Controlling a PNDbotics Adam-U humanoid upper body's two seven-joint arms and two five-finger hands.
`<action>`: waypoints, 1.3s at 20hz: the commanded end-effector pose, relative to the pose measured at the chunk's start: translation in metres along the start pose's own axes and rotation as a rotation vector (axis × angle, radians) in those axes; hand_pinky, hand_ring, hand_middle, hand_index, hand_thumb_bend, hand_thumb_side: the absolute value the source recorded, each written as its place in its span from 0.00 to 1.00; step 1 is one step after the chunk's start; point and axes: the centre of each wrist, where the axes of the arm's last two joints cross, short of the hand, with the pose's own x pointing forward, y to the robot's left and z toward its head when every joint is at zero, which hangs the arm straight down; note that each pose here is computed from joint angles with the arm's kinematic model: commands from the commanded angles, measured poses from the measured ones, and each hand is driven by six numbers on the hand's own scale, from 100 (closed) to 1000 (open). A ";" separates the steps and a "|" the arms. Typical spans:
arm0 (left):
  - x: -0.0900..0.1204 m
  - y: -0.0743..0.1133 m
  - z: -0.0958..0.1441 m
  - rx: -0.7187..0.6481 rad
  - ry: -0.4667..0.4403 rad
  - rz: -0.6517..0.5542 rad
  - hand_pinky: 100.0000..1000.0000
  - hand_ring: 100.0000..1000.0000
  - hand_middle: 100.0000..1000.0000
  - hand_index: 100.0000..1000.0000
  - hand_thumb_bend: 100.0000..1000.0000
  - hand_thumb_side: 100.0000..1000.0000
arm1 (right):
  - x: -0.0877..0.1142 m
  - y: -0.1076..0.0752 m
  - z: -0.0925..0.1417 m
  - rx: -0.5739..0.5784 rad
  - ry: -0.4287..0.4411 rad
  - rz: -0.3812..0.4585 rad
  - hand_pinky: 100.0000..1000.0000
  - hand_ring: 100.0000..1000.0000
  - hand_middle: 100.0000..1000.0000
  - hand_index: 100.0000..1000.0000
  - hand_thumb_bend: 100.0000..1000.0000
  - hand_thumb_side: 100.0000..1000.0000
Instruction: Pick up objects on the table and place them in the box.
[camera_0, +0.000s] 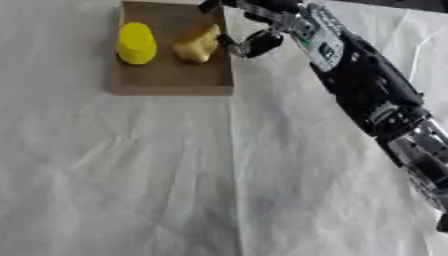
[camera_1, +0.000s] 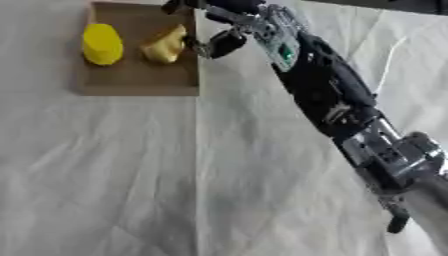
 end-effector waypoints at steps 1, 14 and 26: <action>0.005 0.000 -0.006 -0.012 -0.024 0.001 0.86 0.89 0.80 0.85 0.00 0.58 | 0.002 -0.025 -0.001 0.001 -0.008 0.082 0.95 1.00 0.86 0.97 0.02 0.00; 0.006 0.006 -0.005 -0.002 -0.023 -0.029 0.86 0.89 0.80 0.85 0.00 0.57 | 0.043 -0.096 0.027 -0.254 -0.006 0.072 0.92 1.00 0.81 0.95 0.00 0.00; 0.007 0.014 -0.007 0.025 -0.042 -0.071 0.86 0.89 0.80 0.84 0.00 0.56 | 0.138 -0.135 0.102 -0.523 -0.061 0.026 0.91 0.96 0.77 0.93 0.00 0.00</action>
